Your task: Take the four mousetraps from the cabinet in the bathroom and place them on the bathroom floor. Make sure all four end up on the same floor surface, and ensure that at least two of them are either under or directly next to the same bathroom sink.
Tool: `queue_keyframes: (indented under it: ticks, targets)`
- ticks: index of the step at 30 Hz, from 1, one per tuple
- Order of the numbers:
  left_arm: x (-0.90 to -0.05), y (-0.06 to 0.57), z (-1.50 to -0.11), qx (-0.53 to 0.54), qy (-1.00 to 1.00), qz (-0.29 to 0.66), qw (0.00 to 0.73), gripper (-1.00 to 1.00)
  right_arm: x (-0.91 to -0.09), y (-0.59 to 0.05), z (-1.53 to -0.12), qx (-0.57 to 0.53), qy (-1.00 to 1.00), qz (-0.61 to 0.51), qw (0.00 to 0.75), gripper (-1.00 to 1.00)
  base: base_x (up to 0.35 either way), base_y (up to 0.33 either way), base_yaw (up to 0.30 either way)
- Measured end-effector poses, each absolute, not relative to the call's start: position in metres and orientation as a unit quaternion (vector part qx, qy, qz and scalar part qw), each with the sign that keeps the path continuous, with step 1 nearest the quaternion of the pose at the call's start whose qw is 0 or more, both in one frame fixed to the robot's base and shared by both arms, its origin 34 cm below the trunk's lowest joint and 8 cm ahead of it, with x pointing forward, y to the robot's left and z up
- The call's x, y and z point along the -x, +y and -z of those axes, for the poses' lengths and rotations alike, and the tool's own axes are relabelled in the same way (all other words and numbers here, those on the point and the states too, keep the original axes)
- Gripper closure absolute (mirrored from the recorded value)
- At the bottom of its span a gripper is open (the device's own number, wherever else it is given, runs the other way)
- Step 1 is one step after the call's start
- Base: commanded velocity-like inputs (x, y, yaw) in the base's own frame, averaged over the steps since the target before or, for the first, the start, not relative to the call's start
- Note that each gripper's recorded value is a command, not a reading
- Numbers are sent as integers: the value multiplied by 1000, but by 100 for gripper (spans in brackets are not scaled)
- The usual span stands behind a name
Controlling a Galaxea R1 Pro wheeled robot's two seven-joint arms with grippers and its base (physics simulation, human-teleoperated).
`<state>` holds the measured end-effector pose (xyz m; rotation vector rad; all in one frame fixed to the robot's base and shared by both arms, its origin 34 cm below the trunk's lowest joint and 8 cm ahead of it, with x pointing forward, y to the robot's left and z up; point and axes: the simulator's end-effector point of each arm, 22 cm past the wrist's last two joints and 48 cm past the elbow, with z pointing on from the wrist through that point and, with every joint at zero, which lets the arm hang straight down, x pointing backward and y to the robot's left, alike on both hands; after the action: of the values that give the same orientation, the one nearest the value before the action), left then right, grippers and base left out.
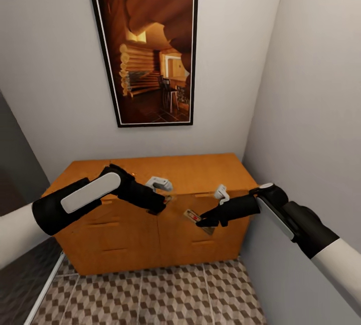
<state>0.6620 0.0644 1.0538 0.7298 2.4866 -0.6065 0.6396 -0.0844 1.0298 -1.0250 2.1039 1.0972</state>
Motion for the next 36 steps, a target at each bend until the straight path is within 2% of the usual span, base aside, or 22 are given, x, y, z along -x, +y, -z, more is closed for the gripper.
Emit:
queue_keyframes:
  ticks: [10,18,25,29,33,36]
  targets:
    - [-553,115,-896,-367,922,94,78,100,-644,-90,-1023,386,790,-388,275,100,-328,0,0]
    - [-494,147,-818,-376,922,61,63,100,-644,-91,-1021,386,792,-386,274,100,-283,0,0]
    - [-466,184,-747,-308,945,45,99,100,-654,-111,-981,366,827,-340,258,100,-273,0,0]
    - [-435,218,-702,-265,961,16,75,100,-657,-140,-930,333,865,-300,224,100,-290,0,0]
    - [-408,232,-673,-242,968,5,66,100,-620,-122,-863,338,883,-284,161,100,-294,0,0]
    - [-393,239,-647,-220,972,-3,81,100,-603,-131,-795,358,904,-193,132,100,-295,0,0]
